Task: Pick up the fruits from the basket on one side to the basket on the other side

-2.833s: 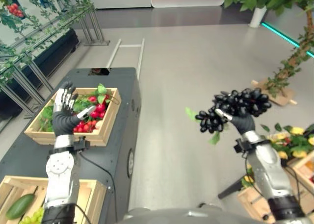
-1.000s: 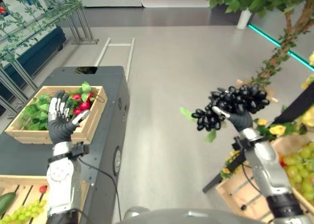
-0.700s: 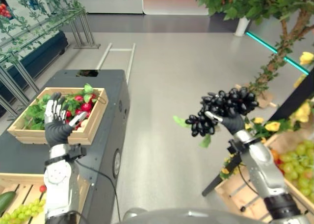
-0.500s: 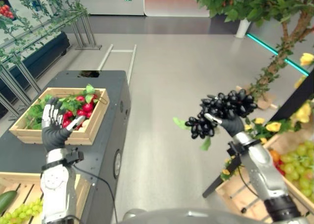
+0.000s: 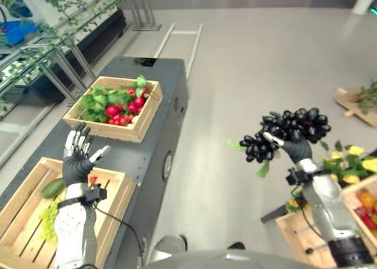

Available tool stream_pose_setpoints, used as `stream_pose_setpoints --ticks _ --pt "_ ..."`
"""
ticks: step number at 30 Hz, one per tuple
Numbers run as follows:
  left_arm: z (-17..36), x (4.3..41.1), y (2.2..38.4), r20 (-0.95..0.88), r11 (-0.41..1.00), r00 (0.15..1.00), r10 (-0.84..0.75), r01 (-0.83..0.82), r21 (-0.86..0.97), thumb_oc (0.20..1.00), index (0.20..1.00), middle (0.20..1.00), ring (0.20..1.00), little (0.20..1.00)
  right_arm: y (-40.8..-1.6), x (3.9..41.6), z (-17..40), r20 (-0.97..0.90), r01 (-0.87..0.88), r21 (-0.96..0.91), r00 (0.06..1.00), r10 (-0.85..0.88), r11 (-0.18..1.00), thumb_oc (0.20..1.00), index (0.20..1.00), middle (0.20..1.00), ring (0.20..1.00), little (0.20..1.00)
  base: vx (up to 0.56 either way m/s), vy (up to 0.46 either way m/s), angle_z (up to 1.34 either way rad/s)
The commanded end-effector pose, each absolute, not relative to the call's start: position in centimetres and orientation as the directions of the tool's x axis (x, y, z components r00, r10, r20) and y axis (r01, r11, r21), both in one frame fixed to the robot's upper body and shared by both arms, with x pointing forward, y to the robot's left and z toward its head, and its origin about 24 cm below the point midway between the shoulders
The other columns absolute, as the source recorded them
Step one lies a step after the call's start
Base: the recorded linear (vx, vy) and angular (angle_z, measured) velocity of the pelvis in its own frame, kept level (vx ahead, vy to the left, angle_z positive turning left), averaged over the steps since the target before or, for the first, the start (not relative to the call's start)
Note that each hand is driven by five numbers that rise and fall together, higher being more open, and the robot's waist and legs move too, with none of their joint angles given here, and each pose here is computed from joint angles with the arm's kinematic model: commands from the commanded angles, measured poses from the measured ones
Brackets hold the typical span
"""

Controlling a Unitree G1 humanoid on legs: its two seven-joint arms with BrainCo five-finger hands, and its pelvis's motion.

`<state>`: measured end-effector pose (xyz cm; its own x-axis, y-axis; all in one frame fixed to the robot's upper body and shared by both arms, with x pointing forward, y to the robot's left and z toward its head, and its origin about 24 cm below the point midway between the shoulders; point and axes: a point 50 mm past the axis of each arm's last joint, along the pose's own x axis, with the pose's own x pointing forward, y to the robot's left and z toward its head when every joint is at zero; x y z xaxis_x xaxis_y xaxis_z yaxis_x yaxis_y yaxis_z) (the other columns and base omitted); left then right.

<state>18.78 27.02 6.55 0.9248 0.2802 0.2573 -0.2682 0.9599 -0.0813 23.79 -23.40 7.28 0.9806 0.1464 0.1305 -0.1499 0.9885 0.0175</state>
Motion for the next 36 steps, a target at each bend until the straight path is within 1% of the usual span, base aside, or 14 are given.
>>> stream_pose_setpoints --ticks 1,8,12,19,23,25,29,32,36 --pt "10.4 19.8 26.4 0.427 0.982 0.885 0.185 -0.180 -0.053 1.000 1.000 1.000 1.000 1.000 -23.8 24.5 11.6 0.364 -0.135 -0.009 0.922 0.129 0.991 0.200 0.200 0.200 0.200 0.200 -0.15 0.080 0.83" --pt "11.0 20.2 25.3 0.443 0.994 0.890 0.105 -0.109 -0.016 1.000 1.000 1.000 1.000 1.000 -24.5 24.2 11.4 0.371 -0.079 0.005 0.926 0.071 0.997 0.200 0.200 0.200 0.200 0.200 -0.07 0.121 0.46" --pt "11.2 20.3 25.1 0.442 0.995 0.893 0.087 -0.095 -0.004 1.000 1.000 1.000 1.000 1.000 -24.3 24.2 11.0 0.353 -0.081 0.006 0.933 0.073 0.997 0.200 0.200 0.200 0.200 0.200 -0.09 0.137 0.04" --pt "11.7 20.6 23.8 0.451 0.997 0.893 0.012 -0.042 0.057 1.000 1.000 1.000 1.000 1.000 -23.6 24.0 10.1 0.314 -0.085 -0.002 0.946 0.081 0.996 0.200 0.200 0.200 0.200 0.200 -0.12 0.218 -0.01" --pt "11.5 20.5 23.6 0.441 0.998 0.897 0.008 -0.036 0.055 1.000 1.000 1.000 1.000 1.000 -22.7 23.9 9.8 0.286 -0.114 -0.046 0.950 0.122 0.992 0.200 0.200 0.200 0.200 0.200 -0.16 0.223 -0.27" --pt "11.3 20.3 23.6 0.432 0.998 0.902 0.010 -0.034 0.049 1.000 1.000 1.000 1.000 1.000 -22.6 23.7 9.5 0.269 -0.131 -0.038 0.953 0.136 0.991 0.200 0.200 0.200 0.200 0.200 -0.17 0.203 -0.43" --pt "10.9 20.0 24.1 0.424 0.997 0.904 0.061 -0.077 0.019 1.000 1.000 1.000 1.000 1.000 -21.9 24.2 9.4 0.274 -0.154 -0.020 0.949 0.154 0.988 0.200 0.200 0.200 0.200 0.200 -0.15 0.138 -0.55" --pt "10.7 19.6 24.3 0.420 0.996 0.905 0.076 -0.085 0.003 1.000 1.000 1.000 1.000 1.000 -21.6 24.1 9.5 0.273 -0.186 -0.034 0.943 0.188 0.982 0.200 0.200 0.200 0.200 0.200 -0.10 -0.068 -0.65" --pt "10.3 19.2 24.7 0.408 0.995 0.908 0.096 -0.100 -0.012 1.000 1.000 1.000 1.000 1.000 -21.9 24.2 9.4 0.268 -0.186 -0.035 0.945 0.189 0.982 0.200 0.200 0.200 0.200 0.200 -0.10 -0.221 -0.51"
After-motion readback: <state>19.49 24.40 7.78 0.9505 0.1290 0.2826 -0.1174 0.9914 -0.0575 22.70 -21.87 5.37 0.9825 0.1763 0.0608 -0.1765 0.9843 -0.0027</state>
